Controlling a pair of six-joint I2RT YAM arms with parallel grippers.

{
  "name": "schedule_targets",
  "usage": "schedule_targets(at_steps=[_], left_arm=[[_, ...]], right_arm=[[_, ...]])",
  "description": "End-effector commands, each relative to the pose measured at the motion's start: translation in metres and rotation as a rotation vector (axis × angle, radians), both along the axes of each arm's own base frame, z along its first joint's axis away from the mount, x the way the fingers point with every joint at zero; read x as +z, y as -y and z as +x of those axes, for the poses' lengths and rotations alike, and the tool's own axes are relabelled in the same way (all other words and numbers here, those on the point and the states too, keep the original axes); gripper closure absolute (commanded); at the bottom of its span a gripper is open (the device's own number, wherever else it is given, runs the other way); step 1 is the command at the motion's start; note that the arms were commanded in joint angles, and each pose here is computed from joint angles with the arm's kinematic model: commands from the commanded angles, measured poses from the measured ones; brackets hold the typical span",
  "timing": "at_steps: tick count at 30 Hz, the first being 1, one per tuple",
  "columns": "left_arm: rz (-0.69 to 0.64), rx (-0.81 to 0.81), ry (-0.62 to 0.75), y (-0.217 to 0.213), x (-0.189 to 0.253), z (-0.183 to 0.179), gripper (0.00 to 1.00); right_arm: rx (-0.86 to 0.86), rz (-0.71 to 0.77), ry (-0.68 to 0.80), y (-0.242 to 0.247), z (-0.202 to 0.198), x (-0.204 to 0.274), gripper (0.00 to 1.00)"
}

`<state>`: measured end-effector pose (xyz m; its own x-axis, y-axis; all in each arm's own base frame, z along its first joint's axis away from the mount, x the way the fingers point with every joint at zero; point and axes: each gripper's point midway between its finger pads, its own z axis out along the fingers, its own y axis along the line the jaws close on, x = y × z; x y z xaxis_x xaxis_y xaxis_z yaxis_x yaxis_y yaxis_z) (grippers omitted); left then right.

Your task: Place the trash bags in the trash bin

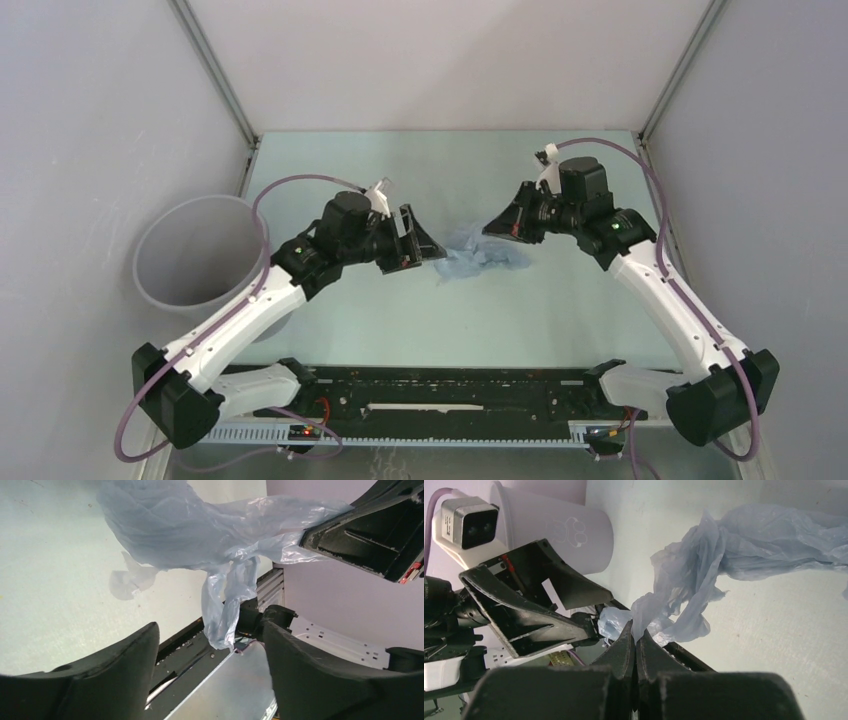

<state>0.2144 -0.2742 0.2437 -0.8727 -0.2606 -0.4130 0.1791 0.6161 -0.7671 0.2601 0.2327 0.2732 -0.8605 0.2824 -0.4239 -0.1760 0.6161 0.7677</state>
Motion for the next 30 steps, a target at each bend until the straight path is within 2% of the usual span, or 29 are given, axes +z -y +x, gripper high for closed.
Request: schedule_targets(at_steps=[1, 4, 6, 9, 12, 14, 17, 19, 23, 27, 30], left_arm=[[-0.007, -0.086, 0.036, 0.01, 0.003, -0.009, 0.13], [-0.001, -0.175, 0.086, 0.028, 0.014, -0.015, 0.06], [-0.024, -0.213, 0.037, 0.038, 0.016, -0.02, 0.02], [-0.055, -0.199, -0.034, 0.046, 0.012, -0.021, 0.02], [-0.053, -0.154, 0.045, 0.039, 0.025, -0.015, 0.04], [-0.044, -0.134, 0.125, 0.032, 0.038, -0.011, 0.09], [-0.104, -0.138, 0.2, 0.034, 0.063, -0.009, 0.13], [-0.162, -0.156, 0.164, 0.043, 0.069, -0.012, 0.09], [-0.261, -0.058, 0.044, 0.049, 0.073, -0.005, 0.0], [-0.35, -0.047, 0.105, 0.053, 0.097, 0.0, 0.0], [-0.35, -0.113, 0.11, 0.068, 0.105, 0.003, 0.01]], right_arm=[[0.036, -0.011, 0.005, 0.004, -0.011, -0.002, 1.0], [0.017, 0.015, -0.011, 0.008, -0.008, 0.002, 1.0], [0.016, 0.045, -0.02, 0.012, -0.007, 0.007, 1.0], [-0.006, 0.03, 0.019, 0.017, -0.006, 0.01, 1.0], [0.037, 0.106, 0.054, 0.009, -0.005, 0.025, 1.0], [0.064, 0.143, 0.063, 0.004, -0.006, 0.034, 1.0], [0.075, 0.197, 0.087, 0.0, -0.011, 0.05, 1.0], [0.051, 0.252, 0.112, 0.0, -0.011, 0.066, 1.0], [-0.048, 0.391, 0.199, 0.005, 0.001, 0.106, 1.0], [-0.106, 0.512, 0.268, 0.009, 0.013, 0.143, 1.0], [-0.163, 0.554, 0.224, 0.01, 0.023, 0.148, 1.0]])
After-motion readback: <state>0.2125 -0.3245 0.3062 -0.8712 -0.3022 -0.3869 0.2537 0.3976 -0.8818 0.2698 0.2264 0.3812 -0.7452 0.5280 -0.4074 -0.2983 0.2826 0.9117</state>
